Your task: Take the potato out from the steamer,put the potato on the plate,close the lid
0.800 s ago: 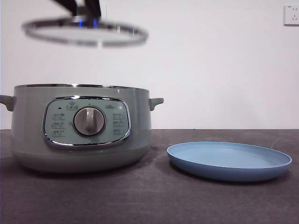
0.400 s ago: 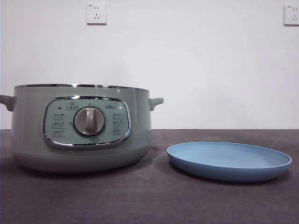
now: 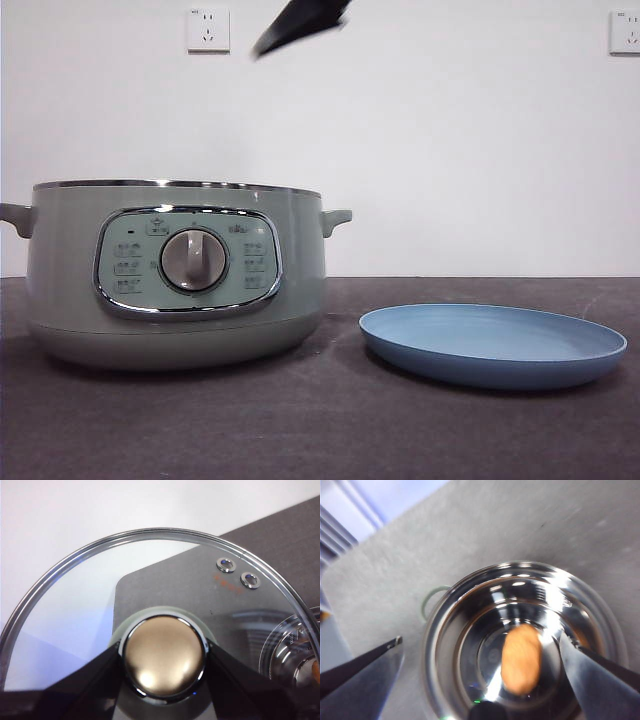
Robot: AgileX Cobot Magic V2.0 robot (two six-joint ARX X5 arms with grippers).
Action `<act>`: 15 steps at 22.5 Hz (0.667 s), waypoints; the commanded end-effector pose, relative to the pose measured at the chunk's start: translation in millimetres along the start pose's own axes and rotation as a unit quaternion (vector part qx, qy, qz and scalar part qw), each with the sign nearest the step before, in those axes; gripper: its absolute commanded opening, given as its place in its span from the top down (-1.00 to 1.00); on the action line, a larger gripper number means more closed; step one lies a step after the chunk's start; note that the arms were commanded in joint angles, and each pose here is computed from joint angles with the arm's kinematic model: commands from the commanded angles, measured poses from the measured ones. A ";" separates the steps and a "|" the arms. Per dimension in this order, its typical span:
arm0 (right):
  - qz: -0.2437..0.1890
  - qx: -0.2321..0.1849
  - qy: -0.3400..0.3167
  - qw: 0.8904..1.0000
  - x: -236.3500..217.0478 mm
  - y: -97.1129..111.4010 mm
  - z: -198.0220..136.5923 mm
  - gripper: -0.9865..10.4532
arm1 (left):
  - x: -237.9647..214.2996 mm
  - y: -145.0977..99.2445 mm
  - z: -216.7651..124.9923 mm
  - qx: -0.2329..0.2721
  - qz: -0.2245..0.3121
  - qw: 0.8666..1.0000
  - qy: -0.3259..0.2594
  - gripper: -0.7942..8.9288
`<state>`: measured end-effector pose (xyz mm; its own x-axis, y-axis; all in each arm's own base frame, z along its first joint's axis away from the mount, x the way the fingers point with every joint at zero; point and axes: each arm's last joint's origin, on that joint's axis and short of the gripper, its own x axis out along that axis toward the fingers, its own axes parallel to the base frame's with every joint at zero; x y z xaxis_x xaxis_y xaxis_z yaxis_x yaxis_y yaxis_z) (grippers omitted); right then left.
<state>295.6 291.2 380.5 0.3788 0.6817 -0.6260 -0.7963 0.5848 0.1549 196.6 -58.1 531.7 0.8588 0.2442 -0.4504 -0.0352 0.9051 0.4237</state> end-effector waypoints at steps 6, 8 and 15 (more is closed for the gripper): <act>-0.064 -0.028 0.073 0.995 112.2 -7.0 -29.6 -0.21 | -11.4 8.9 -7.0 -0.005 0.006 1.000 0.008 0.85; -0.068 -0.026 0.089 0.993 126.2 -10.5 -37.5 -0.20 | -11.4 8.8 -7.0 -0.006 0.005 1.000 0.008 0.85; -0.074 -0.029 0.129 0.988 145.7 -17.5 -53.2 -0.10 | -11.4 7.4 -6.7 -0.007 -0.020 1.000 0.004 0.85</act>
<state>337.4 354.1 254.2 0.3726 0.4591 -0.8065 -0.7656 0.6431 0.0123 192.9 -56.1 533.4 0.8676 0.1946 -0.4576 -0.0026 0.9220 0.3872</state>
